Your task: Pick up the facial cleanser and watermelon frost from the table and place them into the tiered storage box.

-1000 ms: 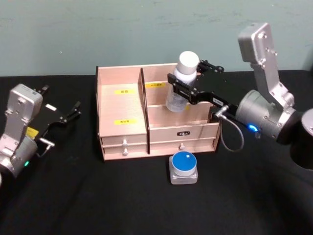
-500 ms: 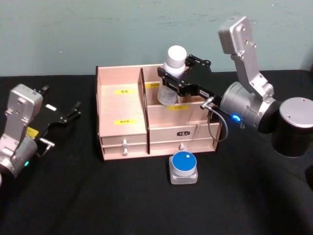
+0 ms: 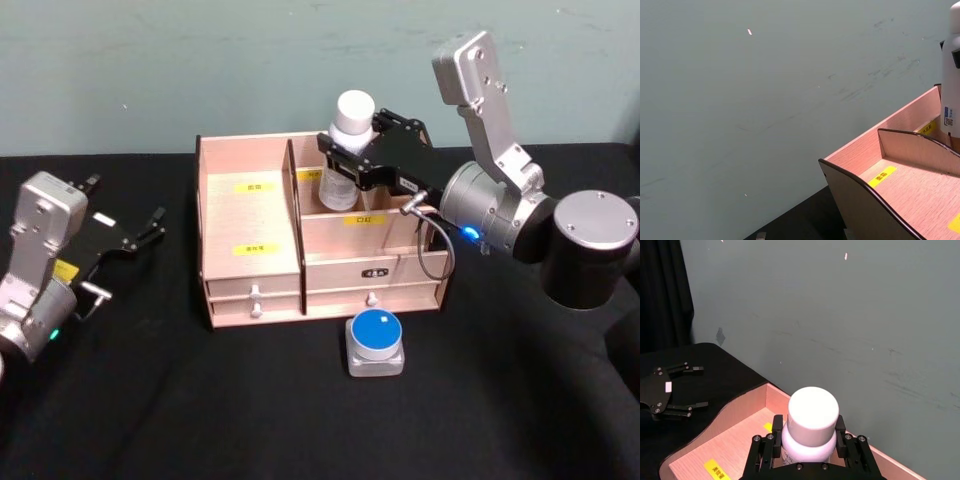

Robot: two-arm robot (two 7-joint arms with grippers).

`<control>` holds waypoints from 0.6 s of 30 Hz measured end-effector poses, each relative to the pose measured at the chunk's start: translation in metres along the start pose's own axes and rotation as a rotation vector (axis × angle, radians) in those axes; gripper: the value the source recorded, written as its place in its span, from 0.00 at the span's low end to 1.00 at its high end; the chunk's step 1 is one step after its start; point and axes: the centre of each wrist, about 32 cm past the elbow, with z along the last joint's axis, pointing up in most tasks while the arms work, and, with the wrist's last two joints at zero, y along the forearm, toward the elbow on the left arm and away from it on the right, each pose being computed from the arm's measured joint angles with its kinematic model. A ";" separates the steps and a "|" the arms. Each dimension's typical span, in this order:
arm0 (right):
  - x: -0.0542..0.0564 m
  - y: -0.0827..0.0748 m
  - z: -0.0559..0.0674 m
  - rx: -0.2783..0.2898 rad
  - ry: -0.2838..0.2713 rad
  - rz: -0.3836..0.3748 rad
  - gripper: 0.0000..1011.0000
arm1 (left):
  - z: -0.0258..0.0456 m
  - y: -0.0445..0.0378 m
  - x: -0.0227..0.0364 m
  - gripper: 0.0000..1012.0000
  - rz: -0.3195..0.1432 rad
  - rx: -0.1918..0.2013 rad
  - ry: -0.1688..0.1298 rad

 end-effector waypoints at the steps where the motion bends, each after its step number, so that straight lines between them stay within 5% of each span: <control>1: 0.001 0.001 0.000 -0.001 -0.002 -0.001 0.59 | 0.0000 0.0000 0.0000 0.99 0.000 0.000 0.000; 18: 0.003 0.009 -0.006 -0.015 0.003 0.001 0.59 | 0.0000 0.0000 0.0000 0.99 0.000 0.000 0.000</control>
